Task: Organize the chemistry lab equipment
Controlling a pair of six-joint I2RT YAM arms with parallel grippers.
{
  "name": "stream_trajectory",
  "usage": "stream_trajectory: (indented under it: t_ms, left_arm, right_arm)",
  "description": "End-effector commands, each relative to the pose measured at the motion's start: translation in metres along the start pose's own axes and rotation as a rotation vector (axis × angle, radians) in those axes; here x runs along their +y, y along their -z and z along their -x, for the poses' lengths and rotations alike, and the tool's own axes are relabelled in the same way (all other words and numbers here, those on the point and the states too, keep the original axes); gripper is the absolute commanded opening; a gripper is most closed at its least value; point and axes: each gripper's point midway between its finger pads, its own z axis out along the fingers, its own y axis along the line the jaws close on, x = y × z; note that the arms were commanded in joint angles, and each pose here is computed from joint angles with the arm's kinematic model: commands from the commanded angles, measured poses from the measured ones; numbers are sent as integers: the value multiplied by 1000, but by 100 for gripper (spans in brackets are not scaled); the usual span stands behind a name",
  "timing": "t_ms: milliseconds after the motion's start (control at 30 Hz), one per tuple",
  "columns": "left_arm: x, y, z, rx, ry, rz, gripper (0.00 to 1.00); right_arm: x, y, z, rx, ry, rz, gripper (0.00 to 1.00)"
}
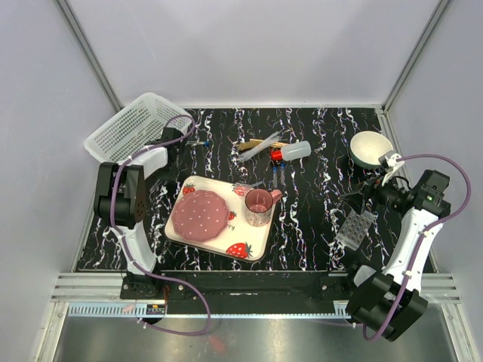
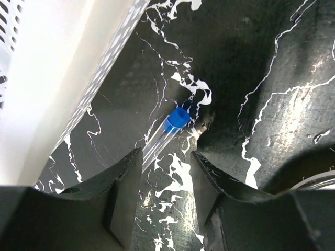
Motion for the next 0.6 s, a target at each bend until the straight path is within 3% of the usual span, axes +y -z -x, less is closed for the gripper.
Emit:
stream_trajectory:
  t_ms: [0, 333, 567]
  left_arm:
    - [4, -5, 17, -26, 37, -38, 47]
    - [-6, -15, 1, 36, 95, -155, 44]
    - [-12, -14, -14, 70, 128, -216, 32]
  right_arm:
    - [8, 0, 8, -29, 29, 37, 82]
    - [10, 1, 8, -31, 36, 35, 82]
    - [13, 1, 9, -36, 40, 37, 82]
